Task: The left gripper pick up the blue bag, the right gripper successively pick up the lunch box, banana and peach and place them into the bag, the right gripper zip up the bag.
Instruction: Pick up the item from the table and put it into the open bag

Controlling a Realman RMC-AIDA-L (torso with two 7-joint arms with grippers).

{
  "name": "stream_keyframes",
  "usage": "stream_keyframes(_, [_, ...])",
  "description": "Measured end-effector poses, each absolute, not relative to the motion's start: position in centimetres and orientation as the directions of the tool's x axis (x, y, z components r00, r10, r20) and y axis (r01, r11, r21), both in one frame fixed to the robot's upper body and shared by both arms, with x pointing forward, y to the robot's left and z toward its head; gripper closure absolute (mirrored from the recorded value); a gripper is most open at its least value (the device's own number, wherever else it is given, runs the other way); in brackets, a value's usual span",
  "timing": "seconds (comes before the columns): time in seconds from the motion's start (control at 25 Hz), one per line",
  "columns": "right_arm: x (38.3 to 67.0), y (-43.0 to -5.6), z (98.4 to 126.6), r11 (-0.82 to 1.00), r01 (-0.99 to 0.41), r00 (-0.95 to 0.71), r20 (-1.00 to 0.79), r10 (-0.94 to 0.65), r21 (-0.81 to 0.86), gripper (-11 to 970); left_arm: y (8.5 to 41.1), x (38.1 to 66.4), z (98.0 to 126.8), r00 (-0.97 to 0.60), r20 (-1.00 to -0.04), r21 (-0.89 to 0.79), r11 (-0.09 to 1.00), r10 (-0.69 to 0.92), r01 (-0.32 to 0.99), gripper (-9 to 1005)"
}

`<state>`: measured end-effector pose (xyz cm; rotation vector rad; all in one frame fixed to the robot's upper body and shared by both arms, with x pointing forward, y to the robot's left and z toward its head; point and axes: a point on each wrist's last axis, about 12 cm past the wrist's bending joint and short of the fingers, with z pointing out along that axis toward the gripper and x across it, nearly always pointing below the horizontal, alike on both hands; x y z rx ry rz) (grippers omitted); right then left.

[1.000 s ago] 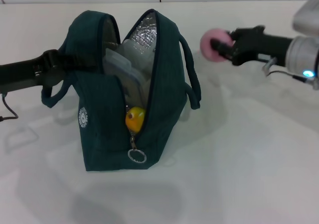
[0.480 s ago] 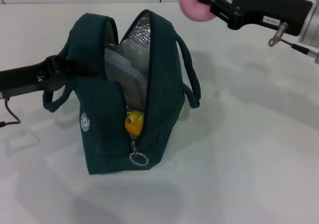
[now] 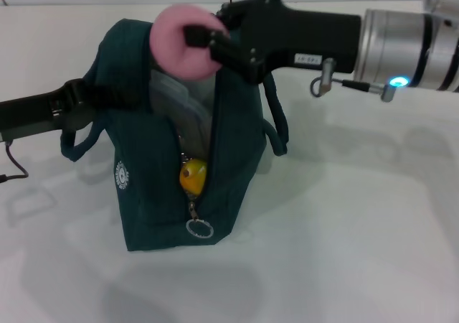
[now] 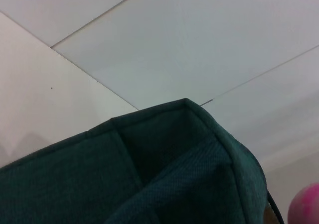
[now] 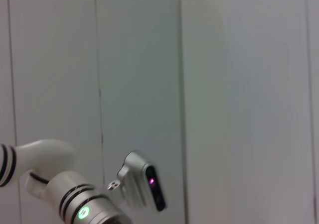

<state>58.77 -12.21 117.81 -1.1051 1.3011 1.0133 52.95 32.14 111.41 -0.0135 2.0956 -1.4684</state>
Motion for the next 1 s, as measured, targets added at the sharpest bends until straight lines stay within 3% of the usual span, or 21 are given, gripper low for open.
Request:
stream_keyframes(0.4, [57.9,-11.4,116.0,0.165,-0.986,-0.048,-0.997,-0.067,0.037,908,32.7,52.5,111.1,-0.824,-0.451,-0.863,0.403,-0.344,0.304,960])
stream_keyframes(1.0, [58.0,-11.8,115.0,0.165,-0.978,-0.142,-0.987,-0.077,0.127,590,32.9,52.3,111.2,-0.817,-0.451,-0.867,0.395,-0.358,0.305,960])
